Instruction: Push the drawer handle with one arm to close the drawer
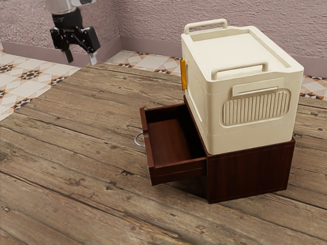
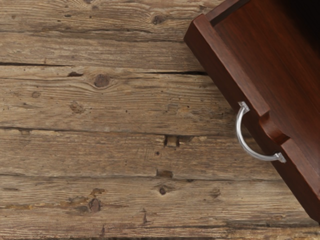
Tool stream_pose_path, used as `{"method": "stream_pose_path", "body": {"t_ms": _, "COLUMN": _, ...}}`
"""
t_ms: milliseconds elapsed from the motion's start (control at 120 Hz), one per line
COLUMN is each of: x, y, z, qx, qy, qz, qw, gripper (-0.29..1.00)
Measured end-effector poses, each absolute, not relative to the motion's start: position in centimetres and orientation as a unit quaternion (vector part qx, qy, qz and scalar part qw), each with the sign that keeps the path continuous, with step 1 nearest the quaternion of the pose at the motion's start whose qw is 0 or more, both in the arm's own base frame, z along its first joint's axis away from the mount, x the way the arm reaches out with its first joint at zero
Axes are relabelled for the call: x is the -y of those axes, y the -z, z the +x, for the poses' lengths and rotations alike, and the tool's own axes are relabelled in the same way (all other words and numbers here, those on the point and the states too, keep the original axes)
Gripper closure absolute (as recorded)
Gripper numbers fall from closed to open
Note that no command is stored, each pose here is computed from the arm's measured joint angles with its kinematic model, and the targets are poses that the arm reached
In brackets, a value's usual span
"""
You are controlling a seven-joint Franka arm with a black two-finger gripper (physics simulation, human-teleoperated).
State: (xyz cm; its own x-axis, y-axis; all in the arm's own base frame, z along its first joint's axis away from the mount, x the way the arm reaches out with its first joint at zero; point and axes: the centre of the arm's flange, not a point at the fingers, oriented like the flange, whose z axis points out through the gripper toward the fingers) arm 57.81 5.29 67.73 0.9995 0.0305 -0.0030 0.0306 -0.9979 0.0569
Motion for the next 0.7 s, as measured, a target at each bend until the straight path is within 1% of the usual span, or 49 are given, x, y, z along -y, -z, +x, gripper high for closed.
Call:
{"method": "stream_pose_path", "body": {"t_ms": 167, "x": -5.0, "y": -67.5, "z": 57.4, "qx": 0.002, "qy": 0.019, "qz": 0.999, "qw": 0.033, "gripper": 0.00}}
{"method": "stream_pose_path", "body": {"t_ms": 200, "x": -4.8, "y": -68.1, "z": 57.3, "qx": 0.006, "qy": 0.015, "qz": 0.999, "qw": 0.032, "gripper": 0.00}}
{"method": "stream_pose_path", "body": {"t_ms": 250, "x": -3.1, "y": -73.9, "z": 54.9, "qx": 0.027, "qy": -0.036, "qz": 0.999, "qw": 0.014, "gripper": 0.00}}
{"method": "stream_pose_path", "body": {"t_ms": 300, "x": -1.0, "y": -77.0, "z": 53.2, "qx": 0.061, "qy": -0.063, "qz": 0.996, "qw": 0.004, "gripper": 0.00}}
{"method": "stream_pose_path", "body": {"t_ms": 342, "x": 0.8, "y": -78.2, "z": 52.5, "qx": 0.097, "qy": -0.074, "qz": 0.992, "qw": -0.001, "gripper": 0.00}}
{"method": "stream_pose_path", "body": {"t_ms": 408, "x": 3.6, "y": -79.1, "z": 51.9, "qx": 0.147, "qy": -0.081, "qz": 0.985, "qw": -0.032, "gripper": 0.00}}
{"method": "stream_pose_path", "body": {"t_ms": 467, "x": 5.8, "y": -79.2, "z": 51.6, "qx": 0.188, "qy": -0.080, "qz": 0.978, "qw": -0.049, "gripper": 0.00}}
{"method": "stream_pose_path", "body": {"t_ms": 550, "x": 6.4, "y": -76.2, "z": 51.3, "qx": 0.228, "qy": -0.043, "qz": 0.971, "qw": -0.051, "gripper": 0.00}}
{"method": "stream_pose_path", "body": {"t_ms": 617, "x": 5.3, "y": -70.9, "z": 49.2, "qx": 0.249, "qy": -0.003, "qz": 0.967, "qw": -0.052, "gripper": 0.00}}
{"method": "stream_pose_path", "body": {"t_ms": 700, "x": 2.2, "y": -63.2, "z": 49.3, "qx": 0.258, "qy": 0.033, "qz": 0.965, "qw": -0.046, "gripper": 0.01}}
